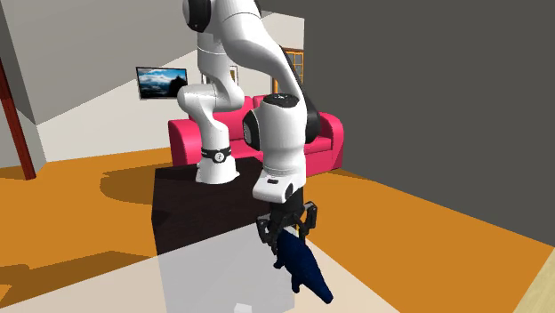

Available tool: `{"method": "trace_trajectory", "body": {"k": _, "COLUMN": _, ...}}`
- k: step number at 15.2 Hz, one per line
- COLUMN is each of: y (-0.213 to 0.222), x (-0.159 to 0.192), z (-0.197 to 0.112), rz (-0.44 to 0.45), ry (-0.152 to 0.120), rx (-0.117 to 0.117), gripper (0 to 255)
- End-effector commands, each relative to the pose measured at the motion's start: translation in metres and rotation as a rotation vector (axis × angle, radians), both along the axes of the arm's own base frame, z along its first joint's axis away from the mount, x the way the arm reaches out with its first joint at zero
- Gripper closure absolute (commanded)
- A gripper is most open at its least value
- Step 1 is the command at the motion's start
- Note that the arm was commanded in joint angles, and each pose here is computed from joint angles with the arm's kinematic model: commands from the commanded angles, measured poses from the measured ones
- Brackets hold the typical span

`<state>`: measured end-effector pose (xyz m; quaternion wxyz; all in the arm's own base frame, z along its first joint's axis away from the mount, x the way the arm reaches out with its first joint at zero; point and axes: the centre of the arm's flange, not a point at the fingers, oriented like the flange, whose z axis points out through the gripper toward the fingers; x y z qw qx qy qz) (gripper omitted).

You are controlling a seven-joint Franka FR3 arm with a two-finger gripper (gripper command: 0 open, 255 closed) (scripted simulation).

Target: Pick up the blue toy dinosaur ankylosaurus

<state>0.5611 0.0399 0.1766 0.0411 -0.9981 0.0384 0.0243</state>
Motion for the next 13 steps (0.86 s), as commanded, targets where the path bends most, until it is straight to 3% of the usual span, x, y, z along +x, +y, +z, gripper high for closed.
{"method": "trace_trajectory", "body": {"k": 1, "y": 0.0, "x": 0.0, "z": 0.01, "rz": 0.0, "ry": 0.0, "rx": 0.0, "gripper": 255}}
{"method": "trace_trajectory", "body": {"k": 13, "y": 0.0, "x": 0.0, "z": 0.063, "rz": 0.0, "ry": 0.0, "rx": 0.0, "gripper": 255}}
